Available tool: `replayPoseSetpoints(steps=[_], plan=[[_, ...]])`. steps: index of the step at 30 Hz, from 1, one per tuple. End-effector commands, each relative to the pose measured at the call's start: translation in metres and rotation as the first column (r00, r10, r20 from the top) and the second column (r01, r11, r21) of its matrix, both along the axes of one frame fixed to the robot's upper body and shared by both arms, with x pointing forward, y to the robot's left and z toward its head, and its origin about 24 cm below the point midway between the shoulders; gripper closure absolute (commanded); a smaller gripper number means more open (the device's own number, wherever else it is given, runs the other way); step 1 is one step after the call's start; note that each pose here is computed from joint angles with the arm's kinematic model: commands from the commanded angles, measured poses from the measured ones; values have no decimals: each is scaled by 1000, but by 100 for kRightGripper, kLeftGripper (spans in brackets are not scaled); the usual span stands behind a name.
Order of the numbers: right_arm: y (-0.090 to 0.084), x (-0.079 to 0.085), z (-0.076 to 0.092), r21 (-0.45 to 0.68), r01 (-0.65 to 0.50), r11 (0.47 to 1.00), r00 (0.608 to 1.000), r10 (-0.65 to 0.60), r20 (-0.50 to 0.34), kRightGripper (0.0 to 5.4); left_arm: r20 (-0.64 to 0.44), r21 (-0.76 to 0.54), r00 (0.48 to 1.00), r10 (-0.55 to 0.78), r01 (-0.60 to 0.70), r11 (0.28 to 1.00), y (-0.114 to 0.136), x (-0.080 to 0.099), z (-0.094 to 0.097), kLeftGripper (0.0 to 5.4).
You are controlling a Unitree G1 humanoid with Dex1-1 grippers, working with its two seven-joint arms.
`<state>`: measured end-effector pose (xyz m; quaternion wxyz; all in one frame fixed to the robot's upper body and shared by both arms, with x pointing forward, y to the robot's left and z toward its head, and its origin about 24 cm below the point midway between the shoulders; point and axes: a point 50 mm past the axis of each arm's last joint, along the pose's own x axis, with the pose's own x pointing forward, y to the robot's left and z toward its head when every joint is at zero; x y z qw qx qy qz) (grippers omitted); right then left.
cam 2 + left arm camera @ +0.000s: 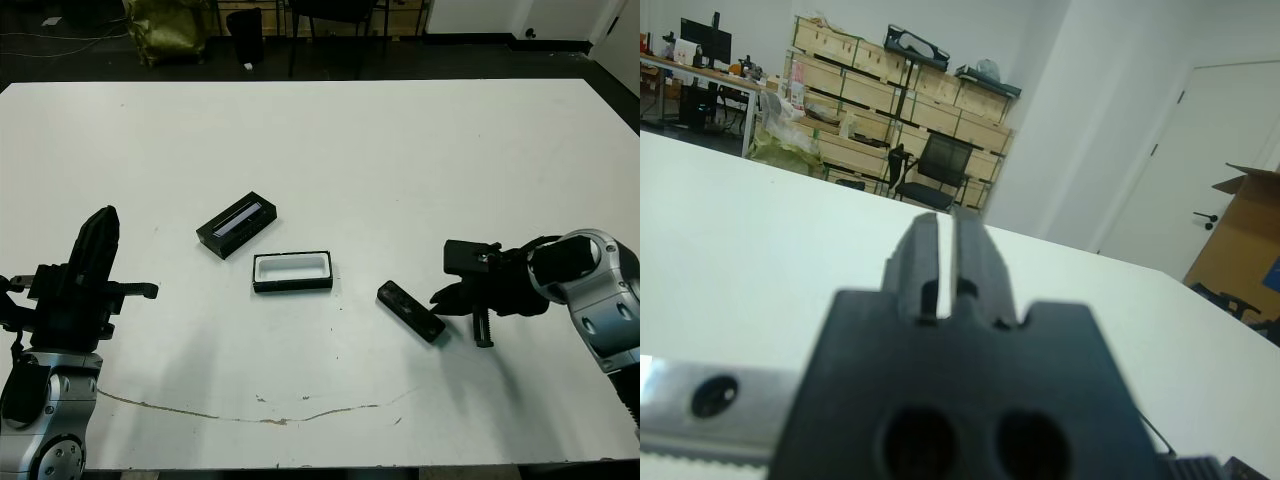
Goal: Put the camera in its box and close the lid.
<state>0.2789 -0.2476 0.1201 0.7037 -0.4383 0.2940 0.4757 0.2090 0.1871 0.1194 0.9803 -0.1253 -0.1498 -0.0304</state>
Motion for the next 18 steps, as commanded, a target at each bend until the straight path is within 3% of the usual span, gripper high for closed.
replayPoseSetpoints(steps=[1,6,10,14,18], plan=[[-15,2,-1,-33,92,995,991,-88,97,540,-30,1,1000,4,-4,1000,1,-1,-4,539],[-30,11,20,107,269,957,918,-289,273,540,-29,7,1000,9,-9,1000,2,-1,-5,539],[-33,8,41,377,260,889,855,-393,337,540,-35,-1,999,6,-6,1000,2,-2,-5,539],[-21,-8,51,548,264,794,841,-468,273,540,-37,-2,999,2,-2,1000,1,-2,-6,539],[-4,-27,53,635,232,737,861,-459,219,540,-40,0,999,-4,4,1000,1,-2,-7,539]])
